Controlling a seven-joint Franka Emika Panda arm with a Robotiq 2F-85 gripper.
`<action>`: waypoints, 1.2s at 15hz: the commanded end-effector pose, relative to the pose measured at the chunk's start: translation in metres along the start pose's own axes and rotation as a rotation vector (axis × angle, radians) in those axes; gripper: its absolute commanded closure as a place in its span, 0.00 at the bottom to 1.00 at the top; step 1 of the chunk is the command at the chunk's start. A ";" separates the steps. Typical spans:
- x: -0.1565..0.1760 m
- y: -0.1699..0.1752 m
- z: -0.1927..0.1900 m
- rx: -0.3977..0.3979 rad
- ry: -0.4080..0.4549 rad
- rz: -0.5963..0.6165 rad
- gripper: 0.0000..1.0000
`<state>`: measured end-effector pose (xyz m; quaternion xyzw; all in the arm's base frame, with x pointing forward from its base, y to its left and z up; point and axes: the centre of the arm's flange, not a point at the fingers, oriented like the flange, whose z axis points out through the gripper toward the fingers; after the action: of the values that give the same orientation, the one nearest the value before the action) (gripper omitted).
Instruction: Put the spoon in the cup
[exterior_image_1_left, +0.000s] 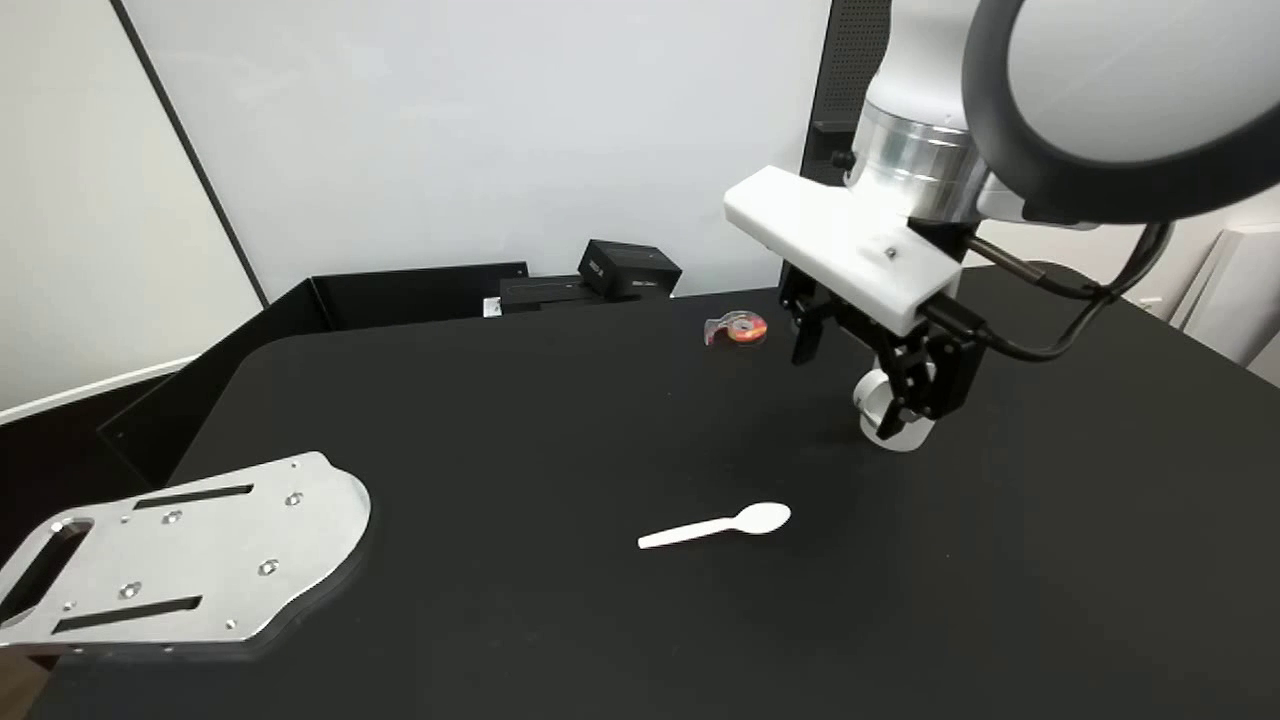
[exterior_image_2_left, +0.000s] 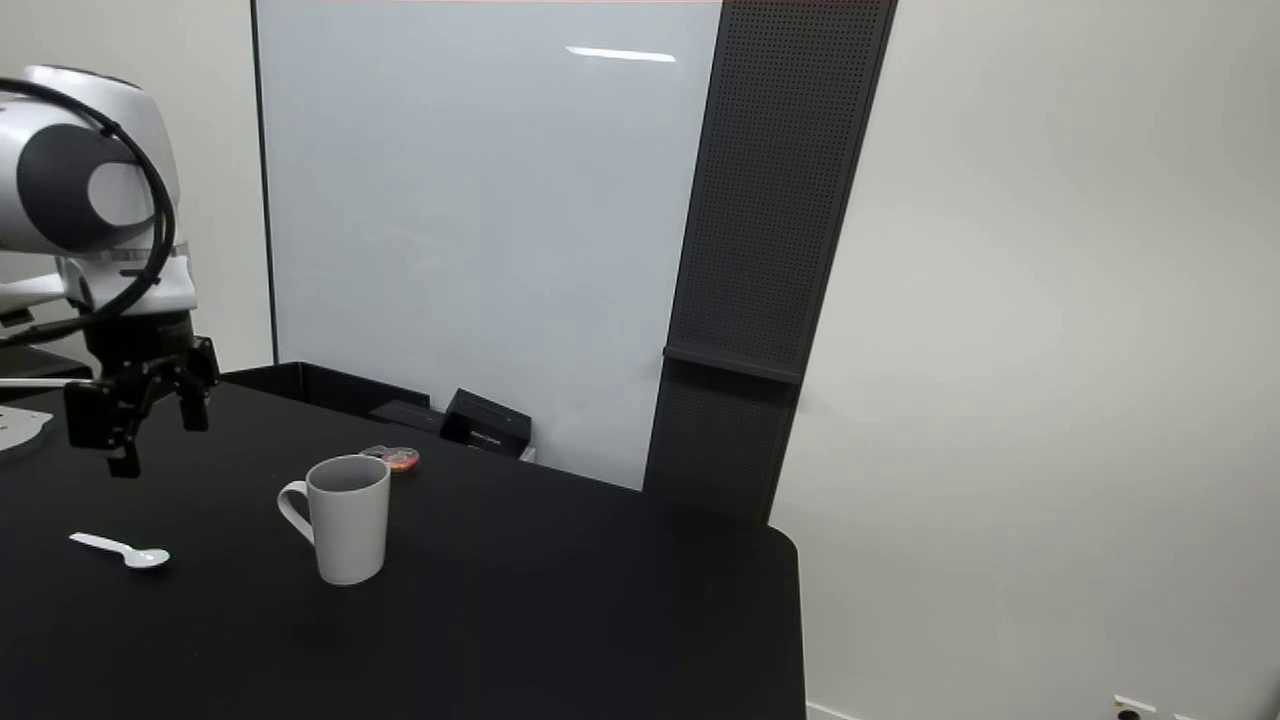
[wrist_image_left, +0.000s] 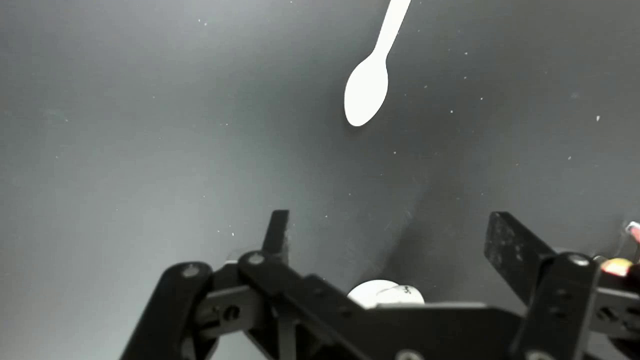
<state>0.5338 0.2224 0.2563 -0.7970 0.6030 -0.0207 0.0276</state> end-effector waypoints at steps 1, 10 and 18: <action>-0.008 -0.013 0.019 -0.001 0.049 0.189 0.00; -0.025 -0.009 0.077 -0.150 0.141 0.177 0.00; -0.050 -0.026 0.102 -0.136 0.137 0.135 0.00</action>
<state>0.5370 0.2617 0.1617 -0.7507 0.6564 -0.0286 -0.0695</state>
